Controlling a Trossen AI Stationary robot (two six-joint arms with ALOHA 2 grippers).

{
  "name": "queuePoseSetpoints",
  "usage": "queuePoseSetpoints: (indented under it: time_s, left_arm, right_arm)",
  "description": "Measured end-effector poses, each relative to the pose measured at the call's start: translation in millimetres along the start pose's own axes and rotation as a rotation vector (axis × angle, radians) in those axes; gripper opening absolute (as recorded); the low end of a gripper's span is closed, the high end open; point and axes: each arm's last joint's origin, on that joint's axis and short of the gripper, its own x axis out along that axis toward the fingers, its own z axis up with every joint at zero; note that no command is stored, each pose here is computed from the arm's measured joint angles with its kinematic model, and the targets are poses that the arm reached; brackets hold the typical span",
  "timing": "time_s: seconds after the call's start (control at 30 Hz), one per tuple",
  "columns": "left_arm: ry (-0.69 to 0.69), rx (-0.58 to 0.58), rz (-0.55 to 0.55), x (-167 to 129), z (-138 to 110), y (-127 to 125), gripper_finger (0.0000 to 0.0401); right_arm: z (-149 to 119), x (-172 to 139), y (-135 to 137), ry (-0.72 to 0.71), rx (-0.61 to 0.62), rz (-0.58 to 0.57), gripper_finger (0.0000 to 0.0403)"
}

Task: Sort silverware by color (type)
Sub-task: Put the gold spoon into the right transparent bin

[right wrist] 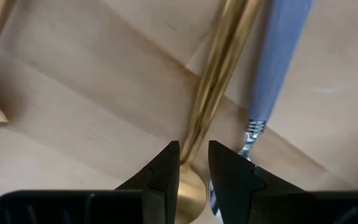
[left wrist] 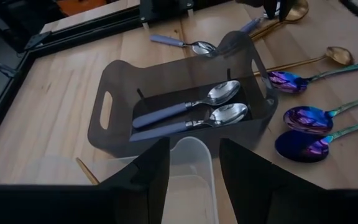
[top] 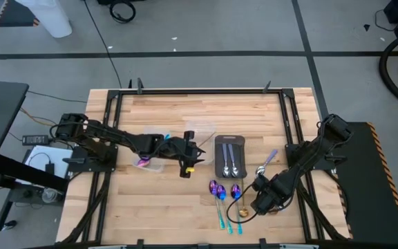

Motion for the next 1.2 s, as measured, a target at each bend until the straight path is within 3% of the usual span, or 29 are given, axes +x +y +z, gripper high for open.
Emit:
queuePoseSetpoints:
  time_s: [0.4, 0.73, 1.2]
  left_arm:
    - [0.003, 0.000, -0.001, 0.0, -0.3, -0.3, 0.0149]
    - [0.003, 0.000, -0.001, 0.0, -0.3, -0.3, 0.0149]
    - [0.003, -0.001, -0.001, 0.0, -0.3, -0.3, 0.0149]
  right_arm:
    - [3.9, 17.3, -8.8, 0.027, 0.000, 0.033, 0.0081]
    - [4.2, 13.6, -8.6, -0.009, -0.002, 0.046, 0.0051]
    - [3.7, 13.1, -8.7, 0.011, -0.001, 0.043, 0.0050]
